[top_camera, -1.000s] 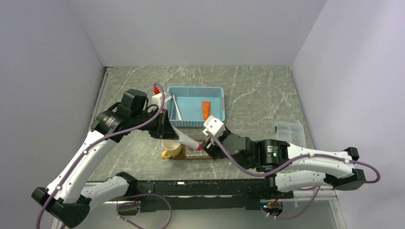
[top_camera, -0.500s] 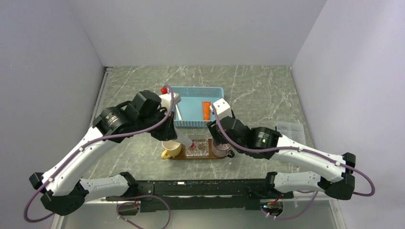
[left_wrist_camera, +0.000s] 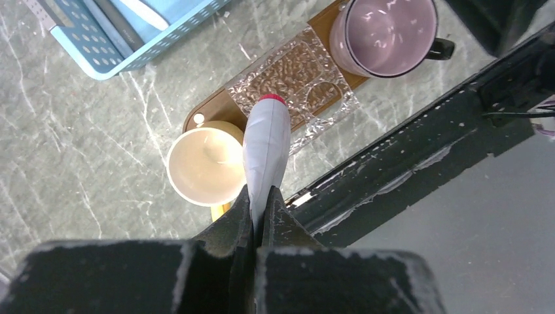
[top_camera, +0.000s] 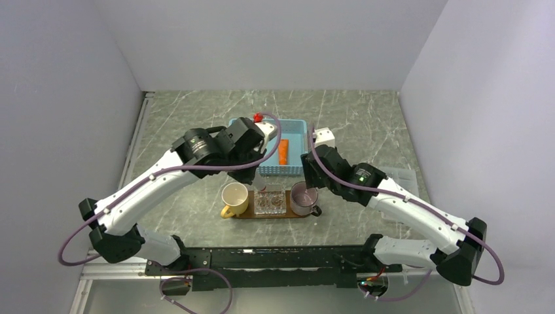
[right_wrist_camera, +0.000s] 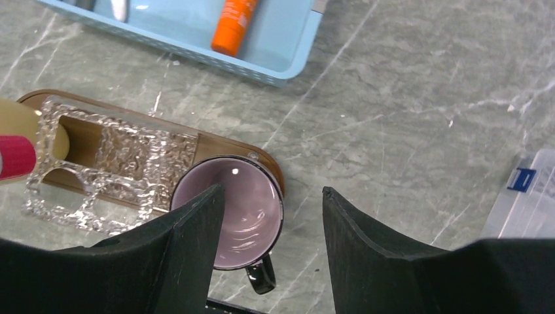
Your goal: Prepare toiletry sets of a toothbrush and toothpaste on the tray
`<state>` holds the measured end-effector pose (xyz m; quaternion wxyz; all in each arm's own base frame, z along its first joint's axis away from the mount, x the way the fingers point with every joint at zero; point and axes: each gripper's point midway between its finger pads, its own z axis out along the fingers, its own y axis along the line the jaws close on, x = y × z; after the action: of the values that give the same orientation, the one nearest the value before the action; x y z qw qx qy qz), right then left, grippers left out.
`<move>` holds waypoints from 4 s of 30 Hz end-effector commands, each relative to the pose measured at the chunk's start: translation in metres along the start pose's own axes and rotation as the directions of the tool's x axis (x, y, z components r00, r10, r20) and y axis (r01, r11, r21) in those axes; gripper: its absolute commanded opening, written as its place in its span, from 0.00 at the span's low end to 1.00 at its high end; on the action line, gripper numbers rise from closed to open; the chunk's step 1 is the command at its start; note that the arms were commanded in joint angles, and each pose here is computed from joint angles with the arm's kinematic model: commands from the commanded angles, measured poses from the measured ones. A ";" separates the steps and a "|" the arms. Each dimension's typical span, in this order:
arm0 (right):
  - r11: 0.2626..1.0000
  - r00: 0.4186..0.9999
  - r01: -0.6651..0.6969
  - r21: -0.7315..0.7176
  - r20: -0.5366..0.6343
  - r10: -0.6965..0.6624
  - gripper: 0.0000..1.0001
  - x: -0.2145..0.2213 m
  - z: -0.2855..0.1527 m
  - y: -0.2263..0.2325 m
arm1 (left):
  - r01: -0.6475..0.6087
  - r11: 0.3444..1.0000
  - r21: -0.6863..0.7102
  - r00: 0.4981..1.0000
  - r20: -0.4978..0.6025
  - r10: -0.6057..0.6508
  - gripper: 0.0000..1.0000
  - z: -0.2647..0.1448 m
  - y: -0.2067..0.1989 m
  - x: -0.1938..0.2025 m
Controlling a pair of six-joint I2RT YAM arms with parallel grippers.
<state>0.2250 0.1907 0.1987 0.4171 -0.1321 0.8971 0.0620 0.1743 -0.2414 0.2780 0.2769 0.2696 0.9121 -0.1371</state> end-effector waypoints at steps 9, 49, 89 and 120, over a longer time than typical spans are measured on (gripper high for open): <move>0.984 0.984 -0.176 -0.009 -0.027 0.175 0.59 0.021 0.005 -0.018 | -0.059 0.997 -0.053 0.998 -0.007 0.058 0.00 0.023 -0.001 -0.015; 0.984 0.983 -0.177 -0.015 -0.062 0.176 0.58 0.038 0.016 -0.019 | -0.105 0.992 -0.067 0.988 -0.119 0.097 0.00 0.072 -0.004 0.006; 0.983 0.981 -0.181 -0.018 -0.071 0.180 0.59 0.044 0.016 -0.019 | -0.128 0.987 -0.093 0.979 -0.174 0.110 0.00 0.111 0.000 0.025; 0.985 0.982 -0.173 -0.017 -0.073 0.172 0.62 0.043 0.018 -0.019 | -0.122 0.987 -0.104 0.978 -0.184 0.101 0.26 0.113 0.003 0.029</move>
<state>0.2127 0.1628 0.1463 0.3630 -0.0661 0.9254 0.0863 0.2024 -0.2700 0.1615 0.2017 0.3171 0.9259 -0.0393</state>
